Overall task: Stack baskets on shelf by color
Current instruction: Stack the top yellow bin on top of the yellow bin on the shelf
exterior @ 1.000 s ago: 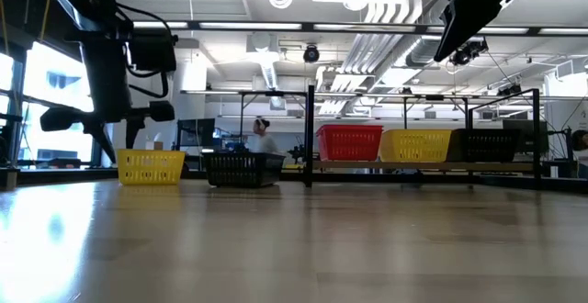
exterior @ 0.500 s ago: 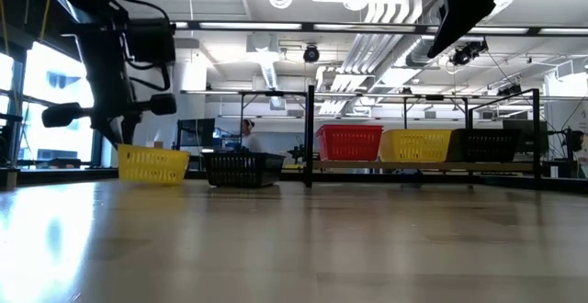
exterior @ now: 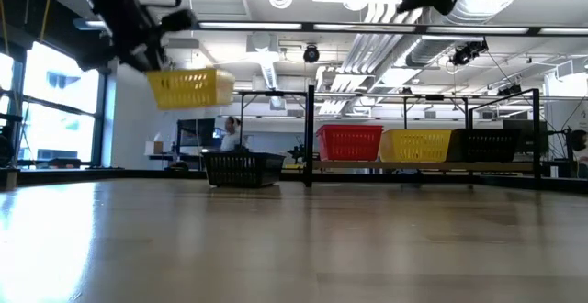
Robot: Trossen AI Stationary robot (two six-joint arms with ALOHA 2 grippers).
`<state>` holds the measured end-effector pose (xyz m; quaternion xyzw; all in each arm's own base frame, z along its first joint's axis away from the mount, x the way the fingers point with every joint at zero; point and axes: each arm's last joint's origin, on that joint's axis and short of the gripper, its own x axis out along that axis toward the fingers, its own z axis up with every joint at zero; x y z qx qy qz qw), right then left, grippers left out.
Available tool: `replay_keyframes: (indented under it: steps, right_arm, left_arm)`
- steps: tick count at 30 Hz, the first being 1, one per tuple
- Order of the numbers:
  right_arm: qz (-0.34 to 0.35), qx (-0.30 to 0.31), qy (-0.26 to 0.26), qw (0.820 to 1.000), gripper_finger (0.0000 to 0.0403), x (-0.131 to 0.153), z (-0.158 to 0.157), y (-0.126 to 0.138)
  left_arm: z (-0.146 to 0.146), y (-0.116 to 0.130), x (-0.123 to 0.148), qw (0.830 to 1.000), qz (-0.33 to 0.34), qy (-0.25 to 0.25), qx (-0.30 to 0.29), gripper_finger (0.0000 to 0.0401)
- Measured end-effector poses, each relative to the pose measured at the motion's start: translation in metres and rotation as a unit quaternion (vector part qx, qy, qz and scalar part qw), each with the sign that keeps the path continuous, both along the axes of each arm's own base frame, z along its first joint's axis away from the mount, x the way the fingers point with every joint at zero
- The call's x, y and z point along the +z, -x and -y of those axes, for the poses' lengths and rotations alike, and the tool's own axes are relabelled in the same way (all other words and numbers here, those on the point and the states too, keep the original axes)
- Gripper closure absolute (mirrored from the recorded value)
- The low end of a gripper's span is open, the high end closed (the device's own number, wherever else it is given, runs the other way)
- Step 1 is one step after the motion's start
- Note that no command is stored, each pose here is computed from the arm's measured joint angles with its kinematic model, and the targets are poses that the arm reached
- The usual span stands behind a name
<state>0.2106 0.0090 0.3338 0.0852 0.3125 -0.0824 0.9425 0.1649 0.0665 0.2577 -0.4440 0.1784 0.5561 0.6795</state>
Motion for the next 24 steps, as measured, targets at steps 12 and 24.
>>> replay_keyframes:
  steps: [12, 24]
  right_arm:
    - [0.166, 0.047, -0.047, 0.984, 0.0295, 0.028, -0.029, -0.012]
    - [0.223, 0.101, -0.008, 0.97, 0.0295, 0.036, -0.042, -0.023]
  left_arm:
    - [0.042, -0.046, 0.054, 0.991, 0.047, -0.054, -0.111, 0.04]
    - [0.075, -0.106, 0.042, 0.988, 0.016, -0.038, -0.149, 0.0401]
